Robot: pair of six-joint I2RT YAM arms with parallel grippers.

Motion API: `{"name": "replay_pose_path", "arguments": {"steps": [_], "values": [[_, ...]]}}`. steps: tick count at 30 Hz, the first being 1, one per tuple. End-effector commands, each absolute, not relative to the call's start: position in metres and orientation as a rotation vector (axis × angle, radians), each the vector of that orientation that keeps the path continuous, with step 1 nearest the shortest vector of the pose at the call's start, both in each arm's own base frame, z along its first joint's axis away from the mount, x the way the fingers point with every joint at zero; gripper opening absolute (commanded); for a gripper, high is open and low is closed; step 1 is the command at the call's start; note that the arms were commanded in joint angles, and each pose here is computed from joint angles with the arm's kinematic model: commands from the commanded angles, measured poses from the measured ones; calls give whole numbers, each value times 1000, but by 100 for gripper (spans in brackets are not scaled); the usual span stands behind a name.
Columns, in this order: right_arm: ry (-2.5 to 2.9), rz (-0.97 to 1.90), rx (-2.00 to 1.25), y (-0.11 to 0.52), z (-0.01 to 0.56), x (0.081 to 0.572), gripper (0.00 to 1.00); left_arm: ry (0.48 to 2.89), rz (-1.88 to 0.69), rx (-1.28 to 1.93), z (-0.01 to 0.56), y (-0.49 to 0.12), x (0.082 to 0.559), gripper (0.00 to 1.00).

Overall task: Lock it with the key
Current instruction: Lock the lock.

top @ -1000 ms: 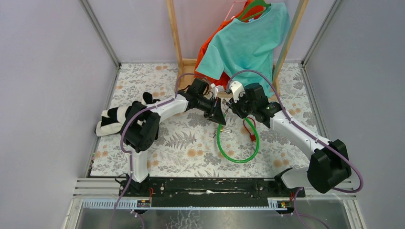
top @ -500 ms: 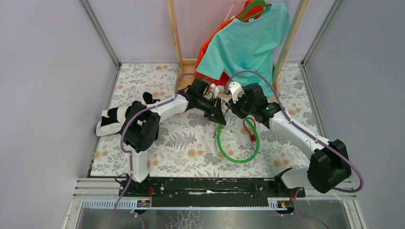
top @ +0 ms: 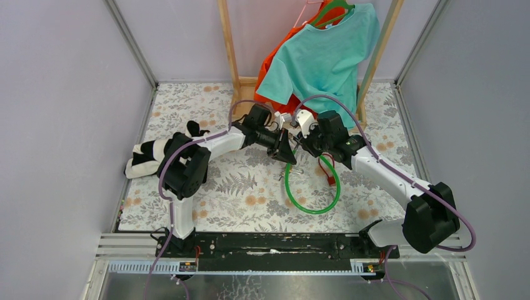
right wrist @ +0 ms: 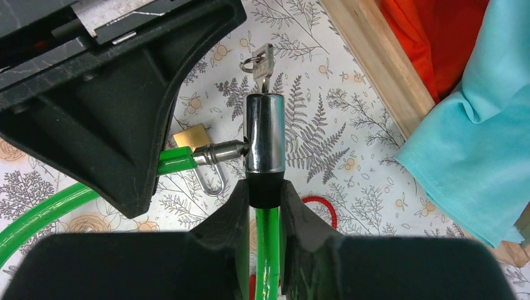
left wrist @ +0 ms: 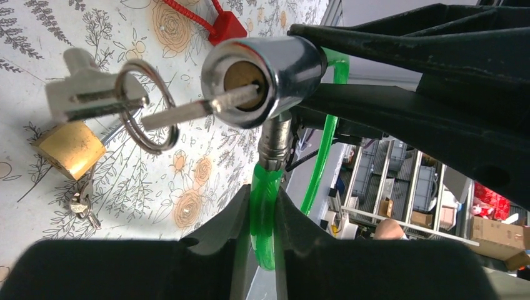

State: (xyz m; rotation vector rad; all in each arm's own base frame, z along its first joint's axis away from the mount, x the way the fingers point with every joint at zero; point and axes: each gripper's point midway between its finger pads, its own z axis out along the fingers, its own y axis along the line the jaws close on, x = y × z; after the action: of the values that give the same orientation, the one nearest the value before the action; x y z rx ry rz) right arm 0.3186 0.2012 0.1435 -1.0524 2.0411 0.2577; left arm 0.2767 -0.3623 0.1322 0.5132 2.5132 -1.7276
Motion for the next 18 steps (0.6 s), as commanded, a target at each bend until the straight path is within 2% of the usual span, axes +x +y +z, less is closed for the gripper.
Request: {"name": "replay_pose_path", "arguments": {"steps": [1,11,18], "values": [[1906,278,-1072,216,173,323,0,2443,-1852,477,149,-366,279,0],[1801,158,-1176,205,170,324,0,2360,-1992,326,172,-359,281,0],[1784,199,-1223,212,169,318,0,2334,-2050,226,178,-356,290,0]]}}
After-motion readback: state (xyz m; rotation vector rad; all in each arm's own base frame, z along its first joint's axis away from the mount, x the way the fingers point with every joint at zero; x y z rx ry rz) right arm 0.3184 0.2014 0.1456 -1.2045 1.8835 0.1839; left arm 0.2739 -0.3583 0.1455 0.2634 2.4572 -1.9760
